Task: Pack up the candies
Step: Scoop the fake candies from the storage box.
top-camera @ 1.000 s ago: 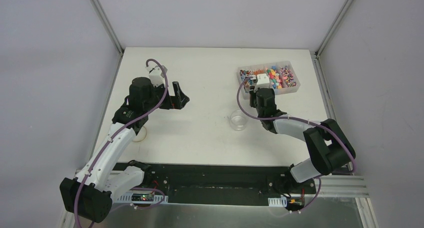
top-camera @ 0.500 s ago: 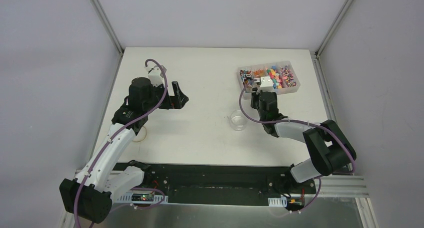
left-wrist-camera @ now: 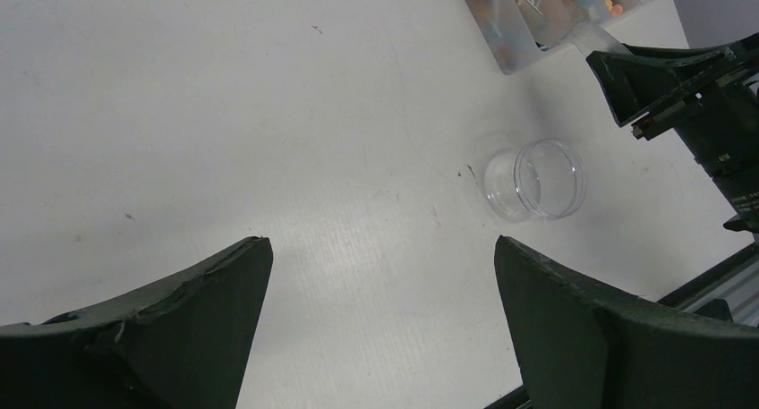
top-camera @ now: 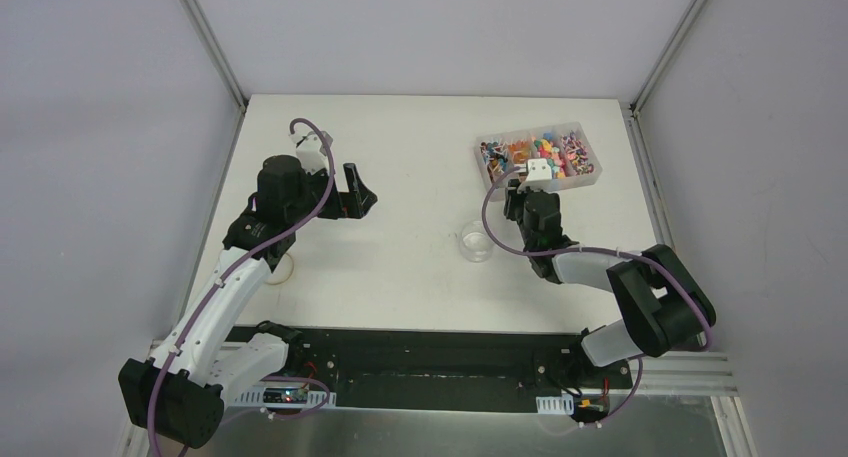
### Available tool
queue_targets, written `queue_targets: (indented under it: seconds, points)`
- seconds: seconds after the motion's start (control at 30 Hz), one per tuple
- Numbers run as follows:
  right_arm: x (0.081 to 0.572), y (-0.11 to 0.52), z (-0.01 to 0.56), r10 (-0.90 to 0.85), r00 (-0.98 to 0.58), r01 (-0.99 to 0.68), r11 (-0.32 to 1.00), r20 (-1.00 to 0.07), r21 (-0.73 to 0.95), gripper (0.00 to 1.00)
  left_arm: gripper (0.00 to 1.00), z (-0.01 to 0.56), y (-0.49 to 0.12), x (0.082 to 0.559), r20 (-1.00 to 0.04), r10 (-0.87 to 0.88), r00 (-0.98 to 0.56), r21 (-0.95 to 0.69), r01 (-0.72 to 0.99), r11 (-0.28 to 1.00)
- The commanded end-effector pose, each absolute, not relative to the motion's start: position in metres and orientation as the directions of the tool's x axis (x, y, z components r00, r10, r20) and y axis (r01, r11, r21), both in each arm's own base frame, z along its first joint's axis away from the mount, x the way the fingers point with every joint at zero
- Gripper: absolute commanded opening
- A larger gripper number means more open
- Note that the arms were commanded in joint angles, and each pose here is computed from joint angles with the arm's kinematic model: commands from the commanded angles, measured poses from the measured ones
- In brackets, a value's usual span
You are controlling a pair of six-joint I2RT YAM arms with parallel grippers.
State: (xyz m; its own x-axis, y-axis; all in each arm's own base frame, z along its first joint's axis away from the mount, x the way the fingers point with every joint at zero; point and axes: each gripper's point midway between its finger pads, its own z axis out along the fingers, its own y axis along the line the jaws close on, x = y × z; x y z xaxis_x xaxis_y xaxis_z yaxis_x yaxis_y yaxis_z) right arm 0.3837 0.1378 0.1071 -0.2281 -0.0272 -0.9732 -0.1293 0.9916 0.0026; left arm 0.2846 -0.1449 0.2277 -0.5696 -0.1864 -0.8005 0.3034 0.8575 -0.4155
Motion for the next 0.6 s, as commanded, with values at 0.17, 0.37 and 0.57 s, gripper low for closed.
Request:
queue_targets:
  seconds: [0.17,0.37,0.57]
  points:
    - [0.3904,0.1362,0.15,0.035,-0.074,-0.126,0.991,-0.997,0.044,0.0,0.99,0.239,-0.1444,0.2852,-0.833,-0.175,-0.525,-0.389,0.331,0.86]
    - [0.3851,0.1353,0.1535,0.034,-0.054,-0.138,0.99,-0.998,0.041,0.0,0.99,0.2379,-0.1446,0.2857,-0.831,-0.174,-0.528,-0.389,0.33,0.86]
    - [0.3831,0.1325,0.1546,0.012,-0.041,-0.139,0.99,-0.999,0.018,0.0,0.99,0.2377,-0.1444,0.286,-0.831,-0.174,-0.528,-0.389,0.329,0.861]
